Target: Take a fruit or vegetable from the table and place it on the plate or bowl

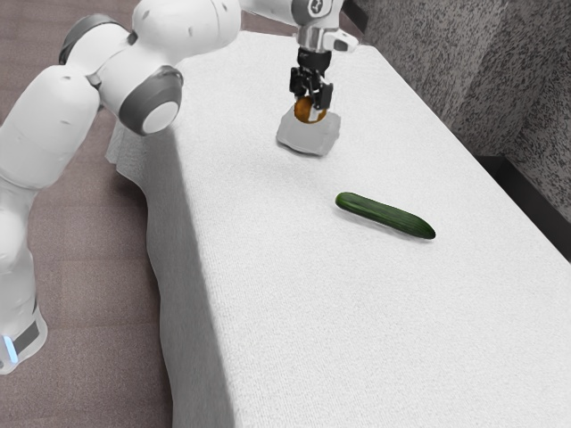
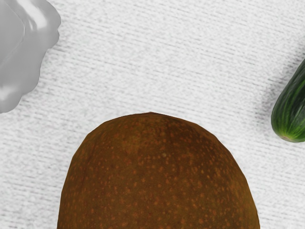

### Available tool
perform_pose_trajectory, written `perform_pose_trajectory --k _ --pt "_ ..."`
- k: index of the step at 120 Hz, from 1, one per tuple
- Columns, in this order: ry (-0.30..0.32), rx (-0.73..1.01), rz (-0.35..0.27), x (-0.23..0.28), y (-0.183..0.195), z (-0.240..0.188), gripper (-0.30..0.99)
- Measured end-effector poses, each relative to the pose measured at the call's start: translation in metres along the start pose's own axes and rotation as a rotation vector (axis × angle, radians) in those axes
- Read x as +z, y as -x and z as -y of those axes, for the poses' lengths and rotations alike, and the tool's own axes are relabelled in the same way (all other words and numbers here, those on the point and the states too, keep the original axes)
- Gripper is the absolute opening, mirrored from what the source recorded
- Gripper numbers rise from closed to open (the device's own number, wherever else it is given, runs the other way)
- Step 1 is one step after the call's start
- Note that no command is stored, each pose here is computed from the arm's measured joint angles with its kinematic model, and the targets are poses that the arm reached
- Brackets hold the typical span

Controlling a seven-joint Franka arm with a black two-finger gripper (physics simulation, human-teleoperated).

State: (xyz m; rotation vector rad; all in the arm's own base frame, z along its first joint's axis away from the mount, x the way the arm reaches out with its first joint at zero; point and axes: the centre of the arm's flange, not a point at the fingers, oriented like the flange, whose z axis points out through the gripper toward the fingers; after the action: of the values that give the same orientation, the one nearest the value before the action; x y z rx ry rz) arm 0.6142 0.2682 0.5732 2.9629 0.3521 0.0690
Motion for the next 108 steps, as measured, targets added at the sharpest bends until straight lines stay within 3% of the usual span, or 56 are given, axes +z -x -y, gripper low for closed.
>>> perform_pose_trajectory --k 24,36,54,74,108 --pt "-0.035 -0.054 -0.014 -0.015 0.017 0.057 0.27" --pt "-0.062 -0.043 -0.045 -0.009 -0.006 0.075 0.28" --pt "-0.016 -0.032 -0.024 0.051 -0.034 0.105 0.26" --pt "-0.009 -0.008 -0.059 0.062 -0.038 0.128 0.27" --pt "-0.142 0.05 -0.249 0.033 -0.047 0.173 0.27"
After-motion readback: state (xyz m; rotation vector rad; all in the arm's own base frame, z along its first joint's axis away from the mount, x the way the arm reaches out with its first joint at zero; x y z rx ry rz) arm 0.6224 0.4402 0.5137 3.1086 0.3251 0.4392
